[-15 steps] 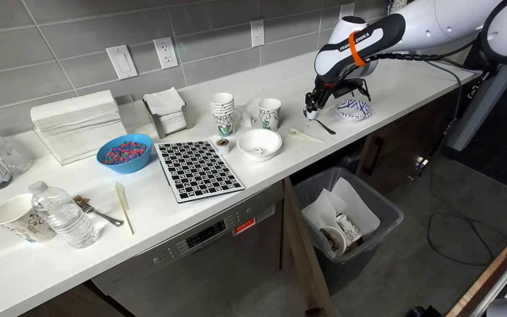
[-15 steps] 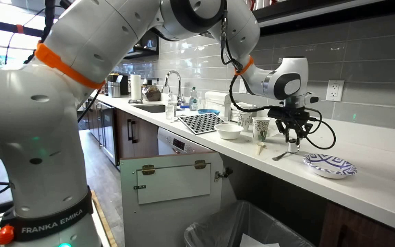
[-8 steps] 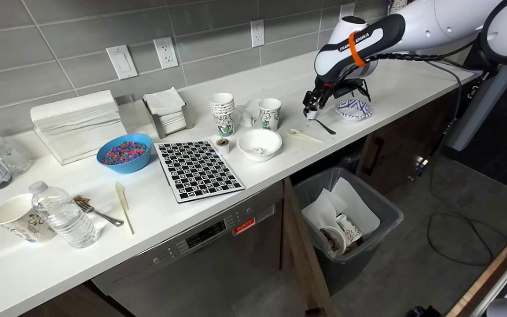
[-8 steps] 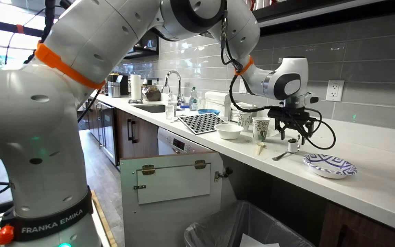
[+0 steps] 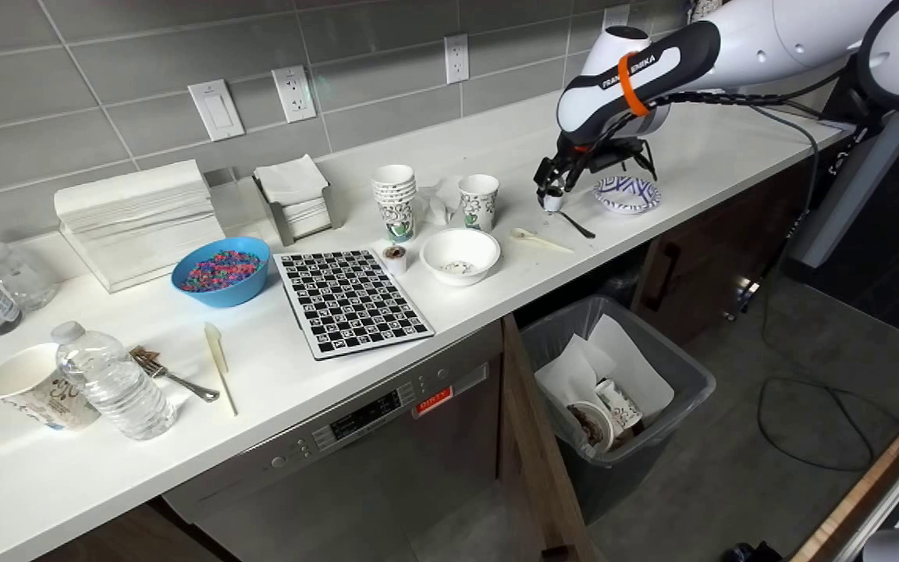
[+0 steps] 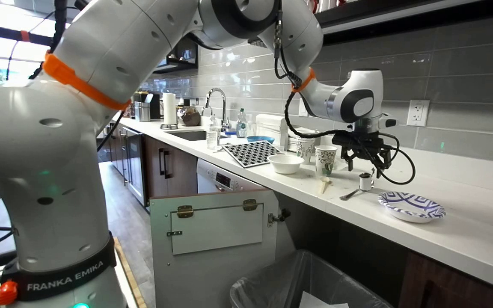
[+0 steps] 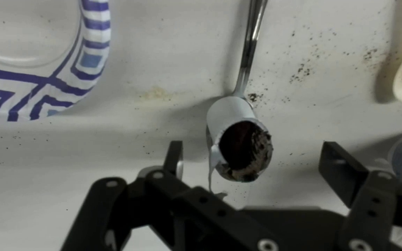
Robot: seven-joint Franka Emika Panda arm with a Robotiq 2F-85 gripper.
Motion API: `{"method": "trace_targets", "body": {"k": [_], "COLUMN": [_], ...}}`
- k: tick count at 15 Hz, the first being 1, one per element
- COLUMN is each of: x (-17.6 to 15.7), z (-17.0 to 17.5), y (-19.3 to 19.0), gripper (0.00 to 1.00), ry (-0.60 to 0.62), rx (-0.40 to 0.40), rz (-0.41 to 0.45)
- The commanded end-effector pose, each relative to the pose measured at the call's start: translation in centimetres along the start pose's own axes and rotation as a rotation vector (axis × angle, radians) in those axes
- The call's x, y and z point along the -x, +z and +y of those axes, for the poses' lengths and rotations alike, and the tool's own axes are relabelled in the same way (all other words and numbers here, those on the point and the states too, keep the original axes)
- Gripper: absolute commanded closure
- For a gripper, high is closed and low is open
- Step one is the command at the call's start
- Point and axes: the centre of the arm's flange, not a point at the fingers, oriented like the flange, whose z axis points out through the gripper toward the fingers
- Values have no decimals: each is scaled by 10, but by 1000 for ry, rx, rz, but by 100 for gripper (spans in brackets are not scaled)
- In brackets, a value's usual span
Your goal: Put the coffee pod on the silver spoon then throw the pod in the bin using the spoon.
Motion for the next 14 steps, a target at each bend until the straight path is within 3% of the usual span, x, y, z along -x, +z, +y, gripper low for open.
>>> {"method": "trace_targets", "body": {"k": [1,8,14], "x": [20,56,54], "z": [-14,-17,-4], "y": [-7,-8,4], "gripper": [0,0,0], "ry": [40,115,126], "rx": [-11,13,19], "rz": [-33,-99,-114]}}
